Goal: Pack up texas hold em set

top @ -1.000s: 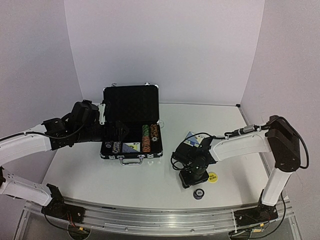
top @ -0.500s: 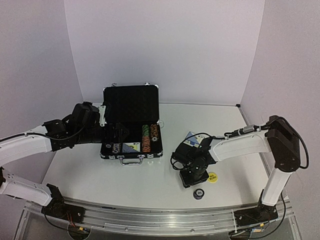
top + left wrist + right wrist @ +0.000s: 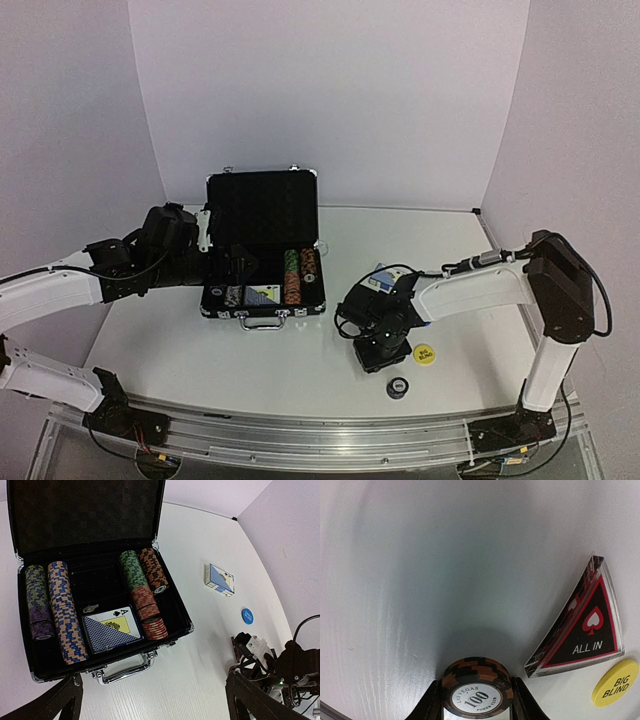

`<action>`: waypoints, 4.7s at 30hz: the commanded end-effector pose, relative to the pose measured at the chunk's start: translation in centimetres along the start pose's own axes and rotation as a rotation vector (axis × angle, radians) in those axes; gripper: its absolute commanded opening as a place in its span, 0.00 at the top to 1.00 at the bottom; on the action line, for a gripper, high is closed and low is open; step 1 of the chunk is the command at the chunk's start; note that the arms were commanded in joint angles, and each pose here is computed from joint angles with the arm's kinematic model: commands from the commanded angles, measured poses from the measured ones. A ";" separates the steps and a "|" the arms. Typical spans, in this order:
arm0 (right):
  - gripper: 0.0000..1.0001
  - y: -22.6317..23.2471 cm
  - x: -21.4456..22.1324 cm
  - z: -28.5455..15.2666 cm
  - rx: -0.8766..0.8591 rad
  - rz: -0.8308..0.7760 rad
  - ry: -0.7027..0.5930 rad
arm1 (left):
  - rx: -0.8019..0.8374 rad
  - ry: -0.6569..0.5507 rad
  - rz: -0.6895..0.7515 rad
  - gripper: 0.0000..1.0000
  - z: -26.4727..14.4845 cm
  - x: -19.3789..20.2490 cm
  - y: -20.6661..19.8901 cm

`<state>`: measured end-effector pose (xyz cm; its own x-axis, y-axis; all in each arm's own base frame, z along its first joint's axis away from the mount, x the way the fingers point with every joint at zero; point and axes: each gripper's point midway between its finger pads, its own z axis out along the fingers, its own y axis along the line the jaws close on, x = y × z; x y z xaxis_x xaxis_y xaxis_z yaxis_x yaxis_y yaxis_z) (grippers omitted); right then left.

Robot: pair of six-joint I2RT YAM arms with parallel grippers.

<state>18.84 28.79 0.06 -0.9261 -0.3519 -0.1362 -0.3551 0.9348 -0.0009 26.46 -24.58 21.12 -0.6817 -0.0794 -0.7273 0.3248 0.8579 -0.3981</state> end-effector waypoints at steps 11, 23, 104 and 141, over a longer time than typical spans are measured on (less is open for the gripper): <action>0.83 0.6 1.5 0.7 -0.001 -0.055 0.044 | 0.055 -0.019 -0.022 0.00 -0.3 -0.8 -1.3; 0.93 2.1 0.5 -3.4 -0.085 -0.097 0.003 | 0.121 0.024 -0.042 0.00 0.4 -0.3 -2.7; 0.95 6.3 -1.7 -16.0 -0.243 -0.540 -0.204 | 1.013 1.094 -0.275 0.78 5.2 15.7 -21.0; 0.14 -2.5 -1.3 -22.5 -0.106 -0.224 -0.514 | 0.067 0.291 0.854 1.00 19.4 0.6 -5.7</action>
<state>16.93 27.42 22.68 -0.6342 -0.5070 -0.5837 -0.6520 0.7564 0.0515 31.84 -41.93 11.75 -0.5595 0.5522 -0.6181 0.7917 0.5767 -0.2014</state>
